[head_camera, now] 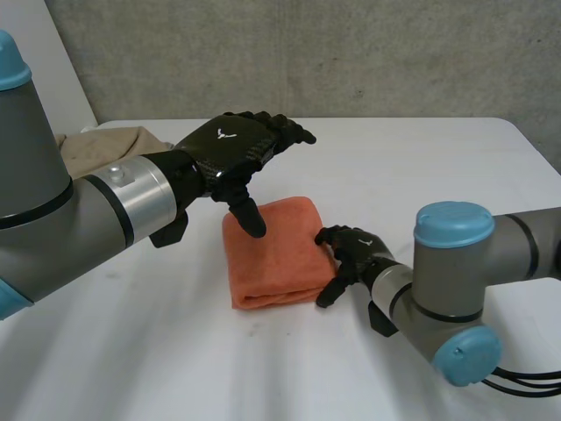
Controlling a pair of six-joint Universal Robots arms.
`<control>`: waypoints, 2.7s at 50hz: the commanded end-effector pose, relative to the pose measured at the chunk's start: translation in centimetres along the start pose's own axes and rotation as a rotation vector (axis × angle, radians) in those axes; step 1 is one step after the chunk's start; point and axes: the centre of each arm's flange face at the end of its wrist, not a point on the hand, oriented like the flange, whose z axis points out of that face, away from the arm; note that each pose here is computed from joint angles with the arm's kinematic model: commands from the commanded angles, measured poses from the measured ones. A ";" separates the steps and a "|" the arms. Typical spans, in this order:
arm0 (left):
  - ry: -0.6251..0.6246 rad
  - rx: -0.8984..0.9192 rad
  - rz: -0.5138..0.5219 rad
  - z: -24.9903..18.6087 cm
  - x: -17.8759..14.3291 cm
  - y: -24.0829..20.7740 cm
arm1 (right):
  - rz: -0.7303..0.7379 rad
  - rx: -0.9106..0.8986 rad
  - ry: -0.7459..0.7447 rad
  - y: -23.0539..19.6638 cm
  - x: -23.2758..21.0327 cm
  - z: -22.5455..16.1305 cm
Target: Fold the laundry.
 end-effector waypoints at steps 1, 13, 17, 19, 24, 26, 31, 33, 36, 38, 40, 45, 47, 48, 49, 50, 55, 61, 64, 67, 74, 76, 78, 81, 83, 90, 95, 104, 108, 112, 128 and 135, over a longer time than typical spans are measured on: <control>-0.002 -0.002 0.000 0.0 -0.1 0.1 | -0.001 0.007 -0.023 0.2 -0.9 0.8; -0.002 -0.006 -0.002 0.0 -0.1 0.2 | -0.007 0.057 -0.012 -0.6 -1.3 2.7; 0.000 -0.005 -0.004 0.0 -0.1 0.2 | 0.013 0.073 -0.016 -1.0 -1.3 3.4; 0.001 -0.005 -0.002 0.0 0.0 0.2 | 0.022 0.078 -0.016 -1.1 -1.3 3.6; 0.005 -0.008 -0.005 0.1 0.1 0.3 | 0.033 0.066 -0.017 -0.6 -1.2 4.2; 0.003 -0.008 -0.003 0.1 0.1 0.3 | 0.033 0.069 -0.016 -0.6 -1.2 4.3; 0.002 -0.007 -0.004 0.1 0.0 0.3 | 0.026 0.104 -0.015 -1.7 -1.3 4.3; 0.002 -0.007 -0.003 0.1 0.0 0.3 | 0.023 0.137 -0.014 -2.8 -1.4 4.4; 0.000 -0.005 -0.002 0.1 -0.1 0.3 | 0.015 0.166 -0.020 -3.7 -1.6 4.6; -0.001 -0.007 -0.005 0.1 -0.1 0.3 | 0.015 0.208 -0.004 -5.2 -0.7 5.1; -0.001 -0.009 -0.005 0.2 -0.1 0.4 | 0.024 0.235 0.030 -6.3 1.1 5.6; 0.001 -0.012 -0.008 0.2 -0.1 0.5 | 0.024 0.323 0.175 -9.9 8.3 7.0; 0.002 -0.011 -0.007 0.2 0.0 0.5 | 0.015 0.346 0.220 -10.7 10.3 7.4; 0.002 -0.011 -0.007 0.2 0.0 0.5 | 0.010 0.373 0.272 -11.7 12.5 7.6; 0.003 -0.012 -0.007 0.3 0.0 0.5 | 0.007 0.387 0.301 -12.1 13.6 7.6; 0.003 -0.012 -0.007 0.3 0.0 0.5 | 0.007 0.397 0.329 -12.5 14.7 7.7; 0.009 -0.015 -0.008 0.4 0.2 0.7 | 0.014 0.458 0.510 -14.8 22.1 7.7; 0.011 -0.018 -0.009 0.5 0.2 1.0 | 0.042 0.466 0.666 -15.3 30.0 6.7; 0.012 -0.021 -0.011 0.6 0.2 1.1 | 0.036 0.472 0.717 -15.2 32.5 6.3; 0.012 -0.022 -0.011 0.6 0.2 1.1 | 0.010 0.476 0.764 -15.1 34.6 5.8; 0.014 -0.033 -0.017 0.9 0.2 1.5 | -0.025 0.445 0.828 -14.4 37.5 4.5; 0.015 -0.037 -0.021 0.9 0.1 1.7 | -0.037 0.435 0.822 -14.2 37.7 4.6; 0.015 -0.041 -0.021 1.0 0.1 1.8 | -0.056 0.407 0.814 -13.9 37.7 4.7; 0.016 -0.042 -0.024 1.0 0.1 1.9 | -0.082 0.368 0.825 -13.6 37.8 4.5; 0.017 -0.043 -0.023 1.1 0.2 1.9 | -0.098 0.336 0.845 -13.7 38.3 3.8; 0.015 -0.039 -0.022 1.0 0.1 1.8 | -0.135 0.286 0.927 -15.3 41.3 -0.3; 0.012 -0.033 -0.033 0.9 0.1 1.5 | -0.266 0.163 1.004 -15.3 43.7 -3.2; 0.004 -0.019 -0.030 0.7 -0.1 1.0 | -0.777 -0.040 1.277 -18.6 45.5 -6.3; -0.006 0.002 -0.020 0.6 -0.3 0.5 | -0.793 0.177 1.368 -24.0 44.5 -9.1; -0.037 0.037 0.000 0.5 -0.9 -0.2 | -0.734 0.341 1.262 -26.6 41.1 -8.9; -0.504 0.147 0.058 -0.9 -12.5 -0.8 | -0.604 0.540 0.219 -22.5 8.8 -1.7; -0.691 0.108 0.117 -2.3 -21.6 2.7 | -0.689 0.346 -0.003 -13.2 0.8 -1.9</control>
